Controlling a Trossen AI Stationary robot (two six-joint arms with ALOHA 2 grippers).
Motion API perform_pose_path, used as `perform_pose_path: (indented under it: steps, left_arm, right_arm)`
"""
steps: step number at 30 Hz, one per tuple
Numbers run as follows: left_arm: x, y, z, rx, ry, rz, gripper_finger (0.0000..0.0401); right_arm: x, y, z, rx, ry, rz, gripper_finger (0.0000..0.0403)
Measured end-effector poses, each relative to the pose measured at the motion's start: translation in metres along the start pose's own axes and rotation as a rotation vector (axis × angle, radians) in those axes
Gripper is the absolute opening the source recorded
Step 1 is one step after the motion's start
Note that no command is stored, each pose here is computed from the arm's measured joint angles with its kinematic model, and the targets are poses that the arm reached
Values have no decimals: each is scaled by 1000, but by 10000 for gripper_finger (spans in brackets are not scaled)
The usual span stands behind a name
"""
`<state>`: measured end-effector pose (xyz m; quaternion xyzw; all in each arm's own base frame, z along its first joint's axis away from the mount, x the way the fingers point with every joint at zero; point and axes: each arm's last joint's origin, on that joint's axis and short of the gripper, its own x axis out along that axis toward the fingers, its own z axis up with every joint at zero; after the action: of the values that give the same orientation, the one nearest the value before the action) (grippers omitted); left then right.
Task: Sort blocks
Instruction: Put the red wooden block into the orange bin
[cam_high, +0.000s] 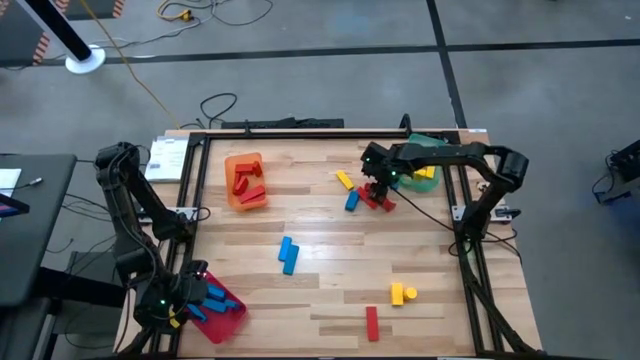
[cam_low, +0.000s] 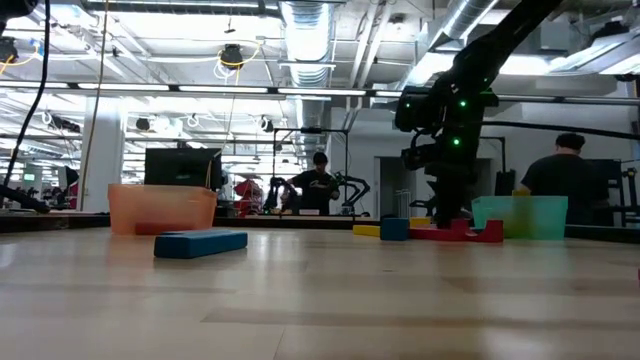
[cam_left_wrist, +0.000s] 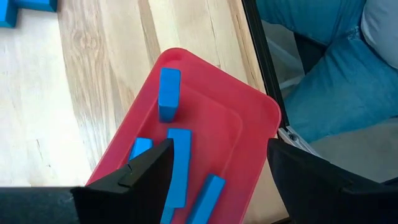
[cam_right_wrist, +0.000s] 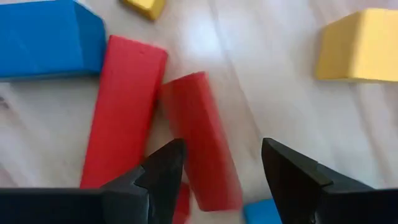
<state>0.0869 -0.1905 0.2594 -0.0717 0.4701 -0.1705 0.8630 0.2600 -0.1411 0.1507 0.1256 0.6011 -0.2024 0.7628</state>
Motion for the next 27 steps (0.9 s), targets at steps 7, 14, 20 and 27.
perform_pose_path:
  steps: [7,14,20,27]
  left_arm:
    - [0,0,0,-5,-1,0,252]
    - [0,0,0,-4,-3,1,252]
    - [0,0,0,-5,-3,1,252]
    - [0,2,-2,-10,13,27,252]
  right_arm:
    - [1,7,-1,-14,9,31,227]
    - [2,9,-1,0,0,25,215]
    - [2,8,0,36,-4,23,167]
    - [2,9,0,56,-3,24,89]
